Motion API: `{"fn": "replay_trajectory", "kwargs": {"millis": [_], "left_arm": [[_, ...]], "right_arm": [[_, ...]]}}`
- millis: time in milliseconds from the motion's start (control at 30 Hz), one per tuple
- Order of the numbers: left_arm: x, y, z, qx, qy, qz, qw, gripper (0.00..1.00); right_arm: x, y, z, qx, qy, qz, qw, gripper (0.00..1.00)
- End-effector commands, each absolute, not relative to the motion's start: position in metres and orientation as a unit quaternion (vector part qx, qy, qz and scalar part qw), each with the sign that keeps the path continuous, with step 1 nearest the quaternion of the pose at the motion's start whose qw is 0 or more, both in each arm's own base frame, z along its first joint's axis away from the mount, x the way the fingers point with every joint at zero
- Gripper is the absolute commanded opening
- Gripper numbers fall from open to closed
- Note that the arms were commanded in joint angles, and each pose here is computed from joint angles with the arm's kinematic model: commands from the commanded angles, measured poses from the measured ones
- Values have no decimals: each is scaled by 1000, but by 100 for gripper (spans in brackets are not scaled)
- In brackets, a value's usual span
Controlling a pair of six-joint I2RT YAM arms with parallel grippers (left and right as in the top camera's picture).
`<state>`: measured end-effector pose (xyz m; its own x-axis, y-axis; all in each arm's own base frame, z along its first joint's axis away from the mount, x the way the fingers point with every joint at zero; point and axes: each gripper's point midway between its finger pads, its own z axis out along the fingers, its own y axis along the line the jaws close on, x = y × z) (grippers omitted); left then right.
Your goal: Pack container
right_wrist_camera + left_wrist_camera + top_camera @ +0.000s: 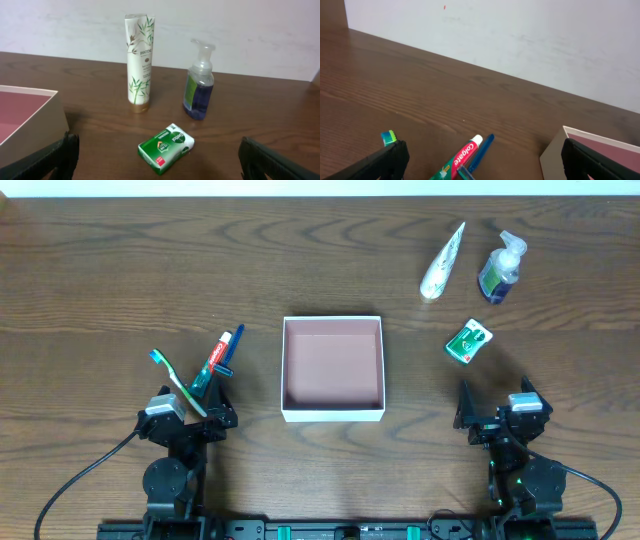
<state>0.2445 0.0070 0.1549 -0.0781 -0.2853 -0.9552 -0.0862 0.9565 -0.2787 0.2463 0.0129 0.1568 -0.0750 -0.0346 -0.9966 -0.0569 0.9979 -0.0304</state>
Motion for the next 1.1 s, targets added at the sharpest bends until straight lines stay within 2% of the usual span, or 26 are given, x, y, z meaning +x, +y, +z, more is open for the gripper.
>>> {"fn": "replay_trajectory", "kwargs": {"millis": [0,1067], "left_arm": [[243,10,138,-128,748,-59,649,98],[243,10,138,-128,748,-59,649,98]], "right_arm": [[246,13,157,-35,732,4,680,99],[246,12,162,-20,725,14,689,99]]}}
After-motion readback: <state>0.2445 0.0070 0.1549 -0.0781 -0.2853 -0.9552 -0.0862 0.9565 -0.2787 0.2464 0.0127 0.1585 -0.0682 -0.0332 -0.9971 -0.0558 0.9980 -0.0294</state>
